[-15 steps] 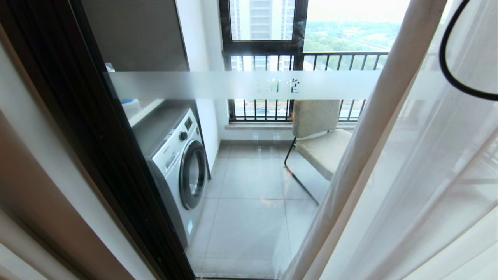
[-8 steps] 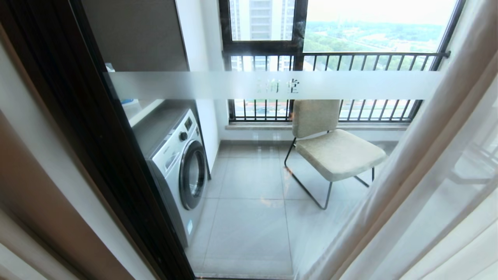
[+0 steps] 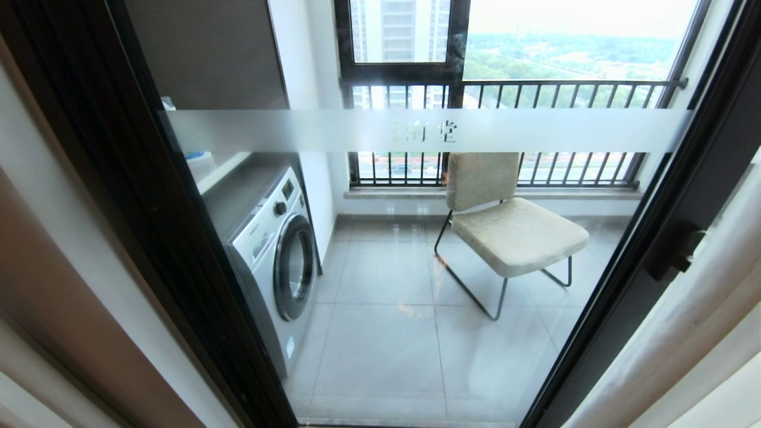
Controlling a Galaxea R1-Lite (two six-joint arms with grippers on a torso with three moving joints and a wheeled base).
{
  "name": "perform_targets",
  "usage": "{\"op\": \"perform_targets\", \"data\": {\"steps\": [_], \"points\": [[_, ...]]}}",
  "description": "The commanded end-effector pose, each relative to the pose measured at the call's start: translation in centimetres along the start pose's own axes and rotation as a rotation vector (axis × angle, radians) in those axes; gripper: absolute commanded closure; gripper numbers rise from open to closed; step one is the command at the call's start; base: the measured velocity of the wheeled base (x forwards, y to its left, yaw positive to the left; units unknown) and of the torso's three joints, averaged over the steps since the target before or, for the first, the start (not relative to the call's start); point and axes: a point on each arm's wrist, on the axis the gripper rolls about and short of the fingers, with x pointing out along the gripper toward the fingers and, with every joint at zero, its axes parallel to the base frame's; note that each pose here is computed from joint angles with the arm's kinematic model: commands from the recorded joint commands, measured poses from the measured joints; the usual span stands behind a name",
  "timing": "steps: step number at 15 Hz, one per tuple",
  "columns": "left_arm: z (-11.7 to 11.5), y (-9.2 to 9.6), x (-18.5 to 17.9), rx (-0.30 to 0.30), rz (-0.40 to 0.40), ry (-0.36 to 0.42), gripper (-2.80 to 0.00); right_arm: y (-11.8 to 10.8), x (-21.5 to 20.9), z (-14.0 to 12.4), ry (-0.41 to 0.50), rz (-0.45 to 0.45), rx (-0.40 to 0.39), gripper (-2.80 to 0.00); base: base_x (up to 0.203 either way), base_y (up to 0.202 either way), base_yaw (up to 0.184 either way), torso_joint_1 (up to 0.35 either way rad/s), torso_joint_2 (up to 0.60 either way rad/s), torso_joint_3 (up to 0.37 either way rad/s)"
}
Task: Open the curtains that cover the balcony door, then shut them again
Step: Close the inner curtains on both sides
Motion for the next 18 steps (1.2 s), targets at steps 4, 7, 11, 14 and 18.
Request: {"op": "perform_targets", "data": {"steps": [4, 7, 11, 14, 18], "points": [[0.0, 0.0, 0.0, 0.0, 0.001, -0.001, 0.0, -0.1, -0.5, -0.2, -0.002, 0.001, 0.003, 0.0, 0.0, 0.0, 0.0, 0.0, 0.0, 0.0], [0.0, 0.0, 0.0, 0.0, 0.001, -0.001, 0.0, 0.0, -1.7, -2.7, 0.068, 0.002, -0.013, 0.0, 0.0, 0.0, 0.0, 0.0, 0.0, 0.0], [0.0, 0.0, 0.0, 0.0, 0.001, -0.001, 0.0, -1.0, -5.1, -7.9, 0.22, -0.094, -0.073, 0.0, 0.0, 0.0, 0.0, 0.0, 0.0, 0.0], [0.0, 0.0, 0.0, 0.0, 0.001, -0.001, 0.0, -1.4, -9.2, -12.4, 0.342, -0.138, -0.091, 0.0, 0.0, 0.0, 0.0, 0.0, 0.0, 0.0], [0.0, 0.0, 0.0, 0.0, 0.001, -0.001, 0.0, -0.4, -15.4, -17.7, 0.42, -0.088, -0.091, 0.0, 0.0, 0.0, 0.0, 0.0, 0.0, 0.0]]}}
